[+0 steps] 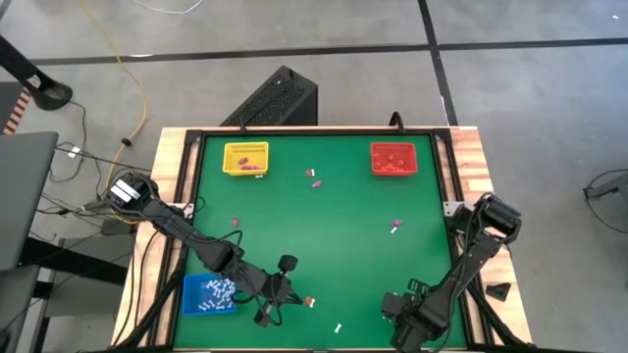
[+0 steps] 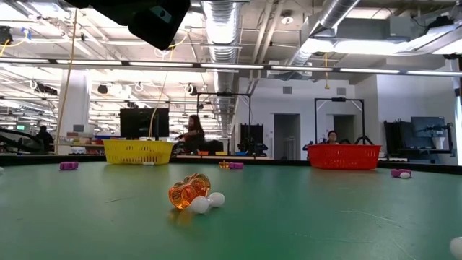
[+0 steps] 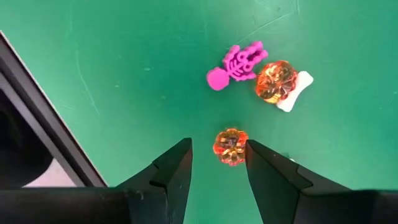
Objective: Sort Halloween decoration
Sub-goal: Put the pumpkin toy into the orange bin
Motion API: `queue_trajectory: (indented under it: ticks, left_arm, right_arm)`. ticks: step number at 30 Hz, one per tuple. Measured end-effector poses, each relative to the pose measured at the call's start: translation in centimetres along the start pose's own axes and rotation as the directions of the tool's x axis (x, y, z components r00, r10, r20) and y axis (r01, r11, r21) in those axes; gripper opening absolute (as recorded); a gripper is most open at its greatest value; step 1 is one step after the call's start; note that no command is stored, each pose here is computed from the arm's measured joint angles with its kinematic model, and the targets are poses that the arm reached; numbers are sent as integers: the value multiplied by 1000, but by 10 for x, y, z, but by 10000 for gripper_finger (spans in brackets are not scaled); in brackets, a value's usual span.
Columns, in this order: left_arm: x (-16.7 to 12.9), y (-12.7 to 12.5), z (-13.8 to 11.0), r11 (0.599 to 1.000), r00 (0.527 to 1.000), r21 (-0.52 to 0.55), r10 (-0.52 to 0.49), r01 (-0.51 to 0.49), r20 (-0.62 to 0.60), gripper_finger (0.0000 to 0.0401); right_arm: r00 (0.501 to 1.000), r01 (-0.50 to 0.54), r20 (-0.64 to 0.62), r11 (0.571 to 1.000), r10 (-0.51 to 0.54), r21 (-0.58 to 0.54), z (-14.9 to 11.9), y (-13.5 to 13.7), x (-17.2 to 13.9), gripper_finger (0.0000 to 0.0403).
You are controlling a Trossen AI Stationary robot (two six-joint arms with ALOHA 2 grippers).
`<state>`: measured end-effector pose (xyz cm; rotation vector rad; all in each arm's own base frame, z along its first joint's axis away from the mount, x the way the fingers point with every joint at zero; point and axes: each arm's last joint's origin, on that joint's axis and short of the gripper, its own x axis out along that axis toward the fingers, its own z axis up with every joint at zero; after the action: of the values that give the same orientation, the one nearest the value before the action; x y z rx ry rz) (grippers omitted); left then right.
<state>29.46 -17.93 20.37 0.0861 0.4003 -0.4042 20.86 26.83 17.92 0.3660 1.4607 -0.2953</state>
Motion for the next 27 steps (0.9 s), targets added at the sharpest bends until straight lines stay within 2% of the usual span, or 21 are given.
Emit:
queue_trajectory:
  ticks: [8,17,27]
  left_arm:
    - [0,0,0,1000,1000,0,0,0,0,0]
    - [0,0,0,1000,1000,0,-1,1,0,0]
    - [0,0,0,1000,1000,2,0,0,1,0]
  right_arm:
    - [1000,2,6,1000,-2,-2,-3,1,0,182]
    - [998,61,-34,998,-62,-16,-4,3,21,182]
    - [997,64,-48,998,-65,-23,-4,5,25,180]
